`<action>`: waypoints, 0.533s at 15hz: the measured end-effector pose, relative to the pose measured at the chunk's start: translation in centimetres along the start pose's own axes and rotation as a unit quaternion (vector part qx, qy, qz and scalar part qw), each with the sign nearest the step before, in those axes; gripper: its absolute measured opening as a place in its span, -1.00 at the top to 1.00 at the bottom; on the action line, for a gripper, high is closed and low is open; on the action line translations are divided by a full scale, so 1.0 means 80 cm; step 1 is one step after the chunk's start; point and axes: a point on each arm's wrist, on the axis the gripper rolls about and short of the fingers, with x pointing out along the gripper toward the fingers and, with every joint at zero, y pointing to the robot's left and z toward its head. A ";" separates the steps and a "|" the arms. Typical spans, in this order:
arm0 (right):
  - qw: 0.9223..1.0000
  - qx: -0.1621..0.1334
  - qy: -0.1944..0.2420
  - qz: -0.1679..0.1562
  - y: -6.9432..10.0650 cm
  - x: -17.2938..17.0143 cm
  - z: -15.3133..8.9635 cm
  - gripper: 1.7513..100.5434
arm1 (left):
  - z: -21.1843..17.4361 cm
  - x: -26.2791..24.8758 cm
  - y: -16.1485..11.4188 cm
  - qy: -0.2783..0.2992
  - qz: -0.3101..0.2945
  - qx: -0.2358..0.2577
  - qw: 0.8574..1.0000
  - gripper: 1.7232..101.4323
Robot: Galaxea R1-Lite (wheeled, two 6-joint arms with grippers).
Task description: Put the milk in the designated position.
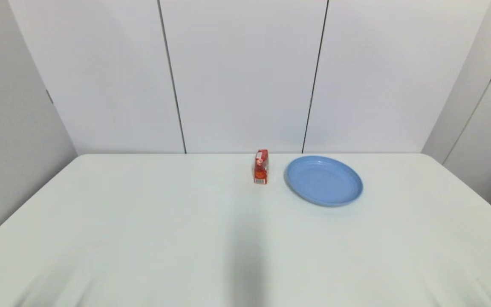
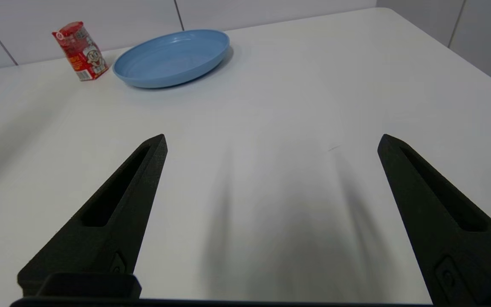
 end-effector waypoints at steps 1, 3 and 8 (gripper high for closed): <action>1.000 -0.001 0.000 0.000 0.000 0.000 0.000 -0.95 | 0.000 0.000 0.000 0.000 0.000 -0.001 1.000 -0.93; 1.000 0.000 0.000 0.000 0.000 0.000 0.000 -0.95 | 0.000 0.000 0.000 0.000 0.000 -0.001 1.000 -0.93; 1.000 -0.001 0.000 0.000 0.000 0.000 0.000 -0.95 | 0.000 0.000 0.000 0.000 0.000 -0.001 1.000 -0.93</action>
